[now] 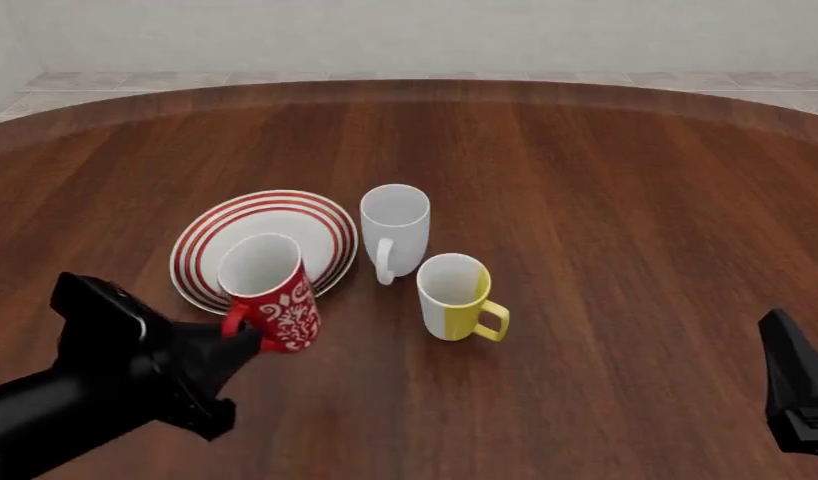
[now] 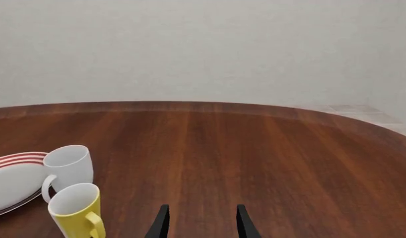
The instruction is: Pick up the red mug and put it on the plate
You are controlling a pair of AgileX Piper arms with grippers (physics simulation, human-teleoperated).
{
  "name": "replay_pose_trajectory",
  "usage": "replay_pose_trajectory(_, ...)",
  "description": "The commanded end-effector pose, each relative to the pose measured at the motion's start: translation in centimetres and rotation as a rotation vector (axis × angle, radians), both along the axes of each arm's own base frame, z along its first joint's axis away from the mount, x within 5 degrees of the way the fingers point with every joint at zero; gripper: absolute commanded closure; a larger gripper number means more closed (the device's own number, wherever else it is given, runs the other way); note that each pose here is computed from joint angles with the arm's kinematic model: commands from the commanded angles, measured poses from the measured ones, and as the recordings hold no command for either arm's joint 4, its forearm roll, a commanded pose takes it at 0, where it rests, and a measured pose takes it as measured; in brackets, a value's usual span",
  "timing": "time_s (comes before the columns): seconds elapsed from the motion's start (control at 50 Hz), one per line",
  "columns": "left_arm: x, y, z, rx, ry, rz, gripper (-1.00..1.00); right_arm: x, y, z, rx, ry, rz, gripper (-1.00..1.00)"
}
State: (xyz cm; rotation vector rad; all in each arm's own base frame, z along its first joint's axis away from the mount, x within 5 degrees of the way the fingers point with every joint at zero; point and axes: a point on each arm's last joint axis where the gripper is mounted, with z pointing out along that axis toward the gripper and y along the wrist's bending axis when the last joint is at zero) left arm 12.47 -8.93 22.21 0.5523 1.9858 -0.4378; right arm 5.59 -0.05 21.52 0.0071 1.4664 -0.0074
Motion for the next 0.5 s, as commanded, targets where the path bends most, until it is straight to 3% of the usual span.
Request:
replay_pose_trajectory(0.02,0.8,0.2,1.7,0.036,-0.078,0.004,1.0,0.0,0.0,0.0,-0.002,0.0,0.0,-1.0)
replay_pose_trajectory(0.5,4.9,1.3,4.6,0.033,-0.173,0.158,1.0,0.0,0.0,-0.1,-0.005,0.004,0.001,-1.0)
